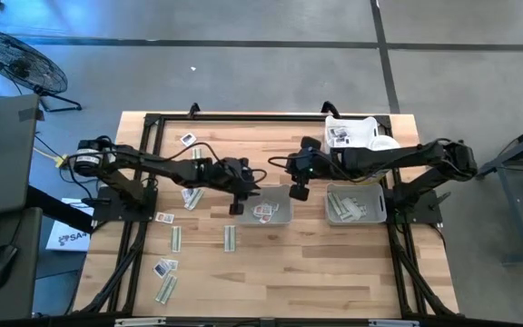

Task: Pick & Place First Aid Supplies
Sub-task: Put the orange pad into the left gray bin, then adjust the orange pad

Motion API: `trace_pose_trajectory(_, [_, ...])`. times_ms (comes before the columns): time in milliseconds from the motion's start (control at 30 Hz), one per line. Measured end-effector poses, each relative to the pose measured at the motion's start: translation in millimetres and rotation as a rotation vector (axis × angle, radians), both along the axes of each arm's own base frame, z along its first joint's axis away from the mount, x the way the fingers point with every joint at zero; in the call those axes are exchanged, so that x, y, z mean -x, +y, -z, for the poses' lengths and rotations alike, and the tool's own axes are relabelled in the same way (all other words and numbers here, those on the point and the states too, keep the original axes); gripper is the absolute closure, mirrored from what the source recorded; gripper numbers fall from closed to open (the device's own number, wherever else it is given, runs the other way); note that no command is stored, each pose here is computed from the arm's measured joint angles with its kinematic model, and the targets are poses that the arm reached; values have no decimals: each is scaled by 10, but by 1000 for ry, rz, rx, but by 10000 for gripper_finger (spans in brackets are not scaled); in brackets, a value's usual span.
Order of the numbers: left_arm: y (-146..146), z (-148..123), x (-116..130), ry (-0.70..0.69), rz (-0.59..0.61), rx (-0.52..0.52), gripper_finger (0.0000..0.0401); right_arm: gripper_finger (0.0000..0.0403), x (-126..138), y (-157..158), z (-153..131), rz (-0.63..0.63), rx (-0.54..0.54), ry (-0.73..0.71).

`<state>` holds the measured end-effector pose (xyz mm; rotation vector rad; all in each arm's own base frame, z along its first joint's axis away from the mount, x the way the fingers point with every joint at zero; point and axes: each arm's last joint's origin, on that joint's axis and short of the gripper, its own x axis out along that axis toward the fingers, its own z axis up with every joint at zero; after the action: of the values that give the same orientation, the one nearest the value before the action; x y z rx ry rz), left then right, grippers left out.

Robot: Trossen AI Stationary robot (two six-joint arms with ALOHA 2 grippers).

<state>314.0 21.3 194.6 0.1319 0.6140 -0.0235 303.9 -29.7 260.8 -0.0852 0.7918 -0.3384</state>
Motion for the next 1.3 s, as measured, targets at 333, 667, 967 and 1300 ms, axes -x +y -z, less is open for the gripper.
trace_pose_trajectory(333, [124, -371, 342, -11, -282, 28, 294, 320, -3, -3, -1, -1, -2, -4])
trace_pose_trajectory(667, [458, -39, 734, 85, -347, 170, 294, 320, -21, -5, -18, 1, 1, -29])
trace_pose_trajectory(967, [636, 277, 907, 184, -341, 98, 293, 320, -24, -5, -22, 1, 2, -35])
trace_pose_trajectory(1300, [688, 406, 905, 78, -193, 58, 293, 320, -61, -8, -61, 0, 5, -90])
